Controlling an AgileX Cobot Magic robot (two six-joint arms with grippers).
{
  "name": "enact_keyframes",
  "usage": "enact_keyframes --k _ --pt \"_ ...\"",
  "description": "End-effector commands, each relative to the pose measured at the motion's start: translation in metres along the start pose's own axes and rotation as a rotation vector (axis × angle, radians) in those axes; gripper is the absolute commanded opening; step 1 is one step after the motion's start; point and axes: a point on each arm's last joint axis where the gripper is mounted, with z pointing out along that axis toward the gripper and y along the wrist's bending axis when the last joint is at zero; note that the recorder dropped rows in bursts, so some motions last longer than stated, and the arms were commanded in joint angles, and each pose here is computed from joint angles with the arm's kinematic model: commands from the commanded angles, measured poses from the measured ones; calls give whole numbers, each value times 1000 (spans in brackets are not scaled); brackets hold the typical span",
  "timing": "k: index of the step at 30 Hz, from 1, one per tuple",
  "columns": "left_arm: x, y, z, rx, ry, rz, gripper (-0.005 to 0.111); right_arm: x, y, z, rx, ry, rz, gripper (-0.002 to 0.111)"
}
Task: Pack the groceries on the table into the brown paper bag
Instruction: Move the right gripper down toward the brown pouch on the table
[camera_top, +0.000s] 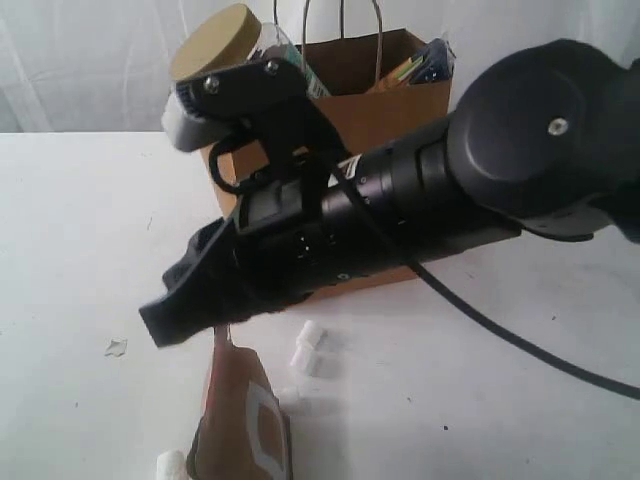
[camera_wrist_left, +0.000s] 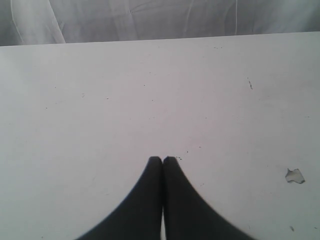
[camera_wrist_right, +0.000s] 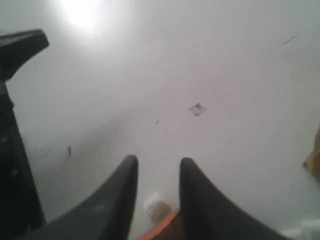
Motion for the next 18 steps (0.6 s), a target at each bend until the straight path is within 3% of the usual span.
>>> enact_keyframes --k 1,3,5,13,18 --pt "0 0 0 0 -5 -2 0 16 3 14 -72 155 -31 68" --pt "0 0 0 0 -5 -2 0 17 1 17 -69 163 -27 86" --pt "0 0 0 0 -5 -2 0 14 1 18 -64 151 -31 91" --pt "0 0 0 0 -5 -2 0 -9 -1 10 1 115 -166 92" --pt "0 0 0 0 -5 -2 0 8 -21 14 188 359 -108 92"
